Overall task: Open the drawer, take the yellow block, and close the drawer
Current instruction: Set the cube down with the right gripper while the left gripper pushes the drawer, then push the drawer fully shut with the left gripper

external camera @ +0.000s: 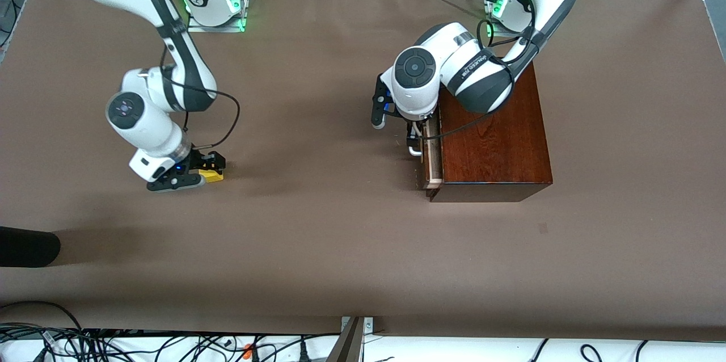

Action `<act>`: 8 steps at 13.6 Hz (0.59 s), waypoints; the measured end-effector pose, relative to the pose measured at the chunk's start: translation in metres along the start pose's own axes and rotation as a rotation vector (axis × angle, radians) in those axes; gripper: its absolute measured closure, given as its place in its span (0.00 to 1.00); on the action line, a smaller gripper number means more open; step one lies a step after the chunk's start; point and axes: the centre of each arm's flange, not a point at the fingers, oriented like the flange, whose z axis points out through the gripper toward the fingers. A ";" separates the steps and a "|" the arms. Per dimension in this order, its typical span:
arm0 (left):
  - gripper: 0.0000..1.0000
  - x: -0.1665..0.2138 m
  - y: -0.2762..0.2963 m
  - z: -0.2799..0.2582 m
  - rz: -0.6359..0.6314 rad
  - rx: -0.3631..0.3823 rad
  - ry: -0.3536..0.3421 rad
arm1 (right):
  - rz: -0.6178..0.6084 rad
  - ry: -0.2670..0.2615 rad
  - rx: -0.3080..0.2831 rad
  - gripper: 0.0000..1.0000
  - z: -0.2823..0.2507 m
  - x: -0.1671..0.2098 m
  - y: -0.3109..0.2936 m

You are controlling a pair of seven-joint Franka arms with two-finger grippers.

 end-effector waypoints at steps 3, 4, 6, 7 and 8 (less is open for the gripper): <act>0.00 -0.004 -0.001 0.001 -0.009 -0.007 -0.005 | 0.004 -0.049 0.038 0.00 -0.135 0.002 -0.001; 0.00 -0.008 -0.002 0.002 -0.015 -0.015 -0.010 | 0.008 -0.056 0.056 0.00 -0.177 -0.004 0.000; 0.00 -0.015 -0.005 0.003 -0.026 -0.025 -0.017 | 0.019 -0.083 0.082 0.00 -0.245 -0.013 0.009; 0.00 -0.016 -0.006 0.003 -0.028 -0.026 -0.017 | 0.026 -0.090 0.087 0.00 -0.269 -0.014 0.015; 0.00 -0.017 -0.006 0.003 -0.029 -0.026 -0.017 | 0.025 -0.089 0.088 0.00 -0.288 -0.014 0.019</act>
